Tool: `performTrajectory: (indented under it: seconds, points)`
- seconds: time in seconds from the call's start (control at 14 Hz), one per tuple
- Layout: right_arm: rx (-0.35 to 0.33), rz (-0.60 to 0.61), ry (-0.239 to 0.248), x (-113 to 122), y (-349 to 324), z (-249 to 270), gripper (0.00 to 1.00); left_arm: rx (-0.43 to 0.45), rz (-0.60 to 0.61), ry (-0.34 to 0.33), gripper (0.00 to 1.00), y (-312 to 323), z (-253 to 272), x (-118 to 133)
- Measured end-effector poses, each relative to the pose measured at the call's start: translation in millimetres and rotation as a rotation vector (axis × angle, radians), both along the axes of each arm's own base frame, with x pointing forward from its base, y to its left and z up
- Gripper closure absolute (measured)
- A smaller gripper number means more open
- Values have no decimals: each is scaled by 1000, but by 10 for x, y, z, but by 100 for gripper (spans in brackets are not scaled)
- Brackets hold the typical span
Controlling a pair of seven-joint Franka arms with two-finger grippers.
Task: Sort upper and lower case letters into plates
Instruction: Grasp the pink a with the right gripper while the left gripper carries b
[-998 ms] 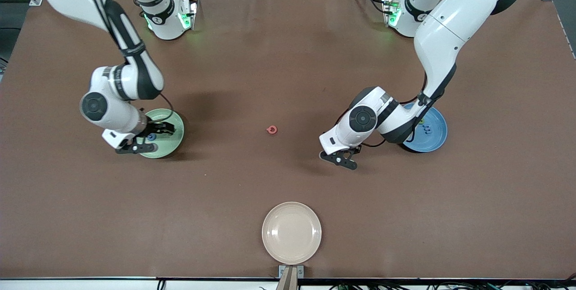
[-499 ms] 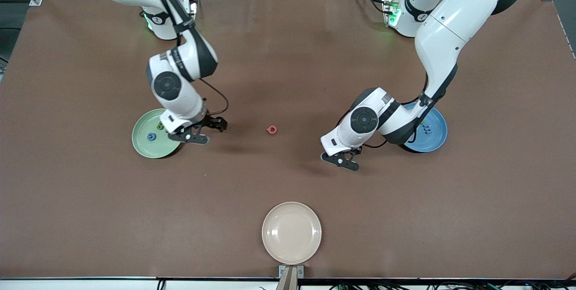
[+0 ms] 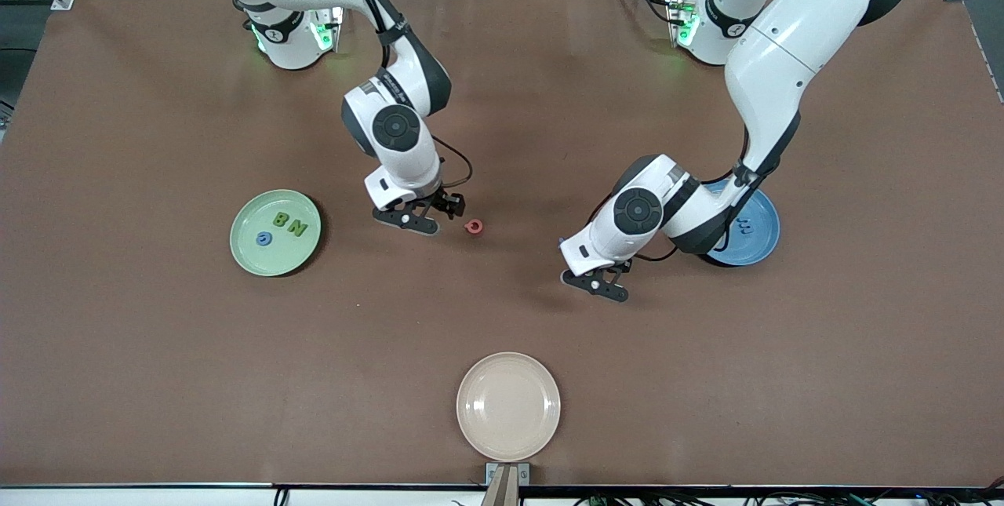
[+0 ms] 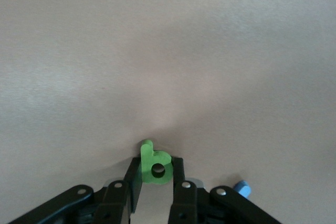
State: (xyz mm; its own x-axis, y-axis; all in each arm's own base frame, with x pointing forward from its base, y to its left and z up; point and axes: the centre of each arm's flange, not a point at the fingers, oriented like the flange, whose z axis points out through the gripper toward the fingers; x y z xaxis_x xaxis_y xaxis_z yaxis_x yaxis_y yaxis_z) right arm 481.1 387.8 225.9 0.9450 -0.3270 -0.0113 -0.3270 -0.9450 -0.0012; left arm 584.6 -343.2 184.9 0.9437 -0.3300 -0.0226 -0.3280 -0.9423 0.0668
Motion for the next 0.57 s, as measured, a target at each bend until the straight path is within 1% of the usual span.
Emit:
performTrajectory:
  seconds: [0.07, 0.29, 0.43, 0.57]
  points:
    - [5, -30, -9, -5, 61, -51, 18, 22, 5, 11, 72, 57, 61, 29]
    - [17, -98, -29, -53, 202, -240, 17, 115, 23, 43, 72, 290, 417, 77]
    - [24, -167, -36, -32, 316, -294, 17, 160, 37, 47, 72, 490, 657, 35]
    - [35, -228, -46, 4, 468, -319, 17, 164, 56, 70, 72, 794, 807, -82]
